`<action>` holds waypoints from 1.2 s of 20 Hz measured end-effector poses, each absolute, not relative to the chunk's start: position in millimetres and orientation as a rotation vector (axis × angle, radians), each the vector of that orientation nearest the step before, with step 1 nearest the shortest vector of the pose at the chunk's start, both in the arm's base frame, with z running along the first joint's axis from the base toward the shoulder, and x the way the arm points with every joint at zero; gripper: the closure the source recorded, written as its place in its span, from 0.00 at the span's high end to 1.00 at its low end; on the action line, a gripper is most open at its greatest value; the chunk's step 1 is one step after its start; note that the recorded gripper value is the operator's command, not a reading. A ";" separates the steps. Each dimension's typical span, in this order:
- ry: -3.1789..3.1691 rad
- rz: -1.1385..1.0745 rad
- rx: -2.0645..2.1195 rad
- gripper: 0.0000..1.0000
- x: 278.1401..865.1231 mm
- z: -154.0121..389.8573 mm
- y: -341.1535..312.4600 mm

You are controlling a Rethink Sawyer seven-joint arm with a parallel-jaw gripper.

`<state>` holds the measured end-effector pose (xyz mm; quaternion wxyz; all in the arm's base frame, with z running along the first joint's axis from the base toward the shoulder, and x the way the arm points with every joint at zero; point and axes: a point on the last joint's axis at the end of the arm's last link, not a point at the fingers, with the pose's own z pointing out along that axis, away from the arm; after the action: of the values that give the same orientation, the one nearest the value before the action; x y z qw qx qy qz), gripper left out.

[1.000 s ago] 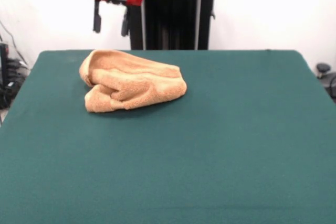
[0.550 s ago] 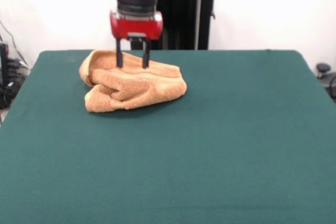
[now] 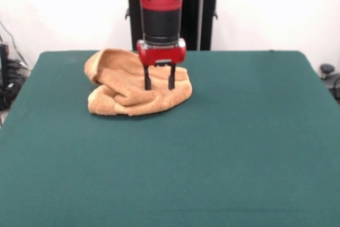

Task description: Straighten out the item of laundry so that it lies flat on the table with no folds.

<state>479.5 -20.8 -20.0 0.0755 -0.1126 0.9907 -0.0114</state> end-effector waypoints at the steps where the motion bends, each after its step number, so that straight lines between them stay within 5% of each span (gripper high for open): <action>1: 2.966 -0.038 -0.345 1.00 478.7 -25.2 -19.3; 24: 2.872 -0.151 -0.271 1.00 470.7 -41.3 -9.2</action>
<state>470.7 -9.2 -41.3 0.1263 -0.0931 0.9863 -0.0518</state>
